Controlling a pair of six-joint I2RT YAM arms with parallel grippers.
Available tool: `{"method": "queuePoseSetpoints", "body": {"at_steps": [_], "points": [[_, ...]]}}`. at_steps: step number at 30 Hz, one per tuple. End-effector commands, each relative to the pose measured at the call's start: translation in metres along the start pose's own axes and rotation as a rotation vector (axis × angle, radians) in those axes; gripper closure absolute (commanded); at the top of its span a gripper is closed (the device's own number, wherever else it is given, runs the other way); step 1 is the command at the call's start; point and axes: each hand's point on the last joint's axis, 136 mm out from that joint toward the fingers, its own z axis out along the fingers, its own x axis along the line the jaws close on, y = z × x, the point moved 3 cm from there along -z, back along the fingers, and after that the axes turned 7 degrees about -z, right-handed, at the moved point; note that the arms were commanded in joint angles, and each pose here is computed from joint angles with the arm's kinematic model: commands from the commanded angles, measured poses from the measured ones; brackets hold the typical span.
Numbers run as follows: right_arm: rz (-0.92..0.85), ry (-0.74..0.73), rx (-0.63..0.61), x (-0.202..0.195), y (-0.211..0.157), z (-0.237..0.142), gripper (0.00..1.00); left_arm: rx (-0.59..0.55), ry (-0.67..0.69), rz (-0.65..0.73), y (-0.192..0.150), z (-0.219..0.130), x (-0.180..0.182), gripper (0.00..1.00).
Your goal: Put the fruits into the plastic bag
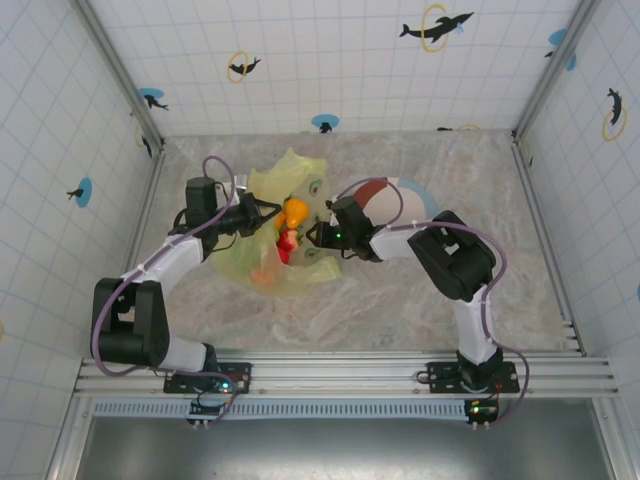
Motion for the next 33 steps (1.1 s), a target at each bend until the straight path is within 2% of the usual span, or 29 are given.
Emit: {"method": "queuePoseSetpoints", "body": {"at_steps": [1, 7, 13, 27, 33], "points": [[-0.002, 0.02, -0.051, 0.007, 0.017, 0.004, 0.65, 0.009, 0.011, -0.008, -0.002, -0.001, 0.007, 1.0], [-0.006, 0.03, -0.071, 0.011, 0.025, -0.001, 0.85, 0.009, 0.01, -0.008, -0.001, -0.001, 0.007, 1.0], [-0.013, 0.031, -0.095, 0.014, 0.034, -0.012, 1.0, 0.008, 0.012, -0.006, -0.001, -0.002, 0.006, 1.0], [-0.104, 0.047, -0.139, 0.038, 0.056, -0.061, 1.0, 0.0, 0.0, 0.007, 0.002, -0.005, -0.005, 1.0], [-0.19, -0.041, -0.136, 0.047, 0.074, -0.087, 1.0, -0.034, -0.012, 0.016, 0.009, -0.014, -0.029, 1.0]]}}
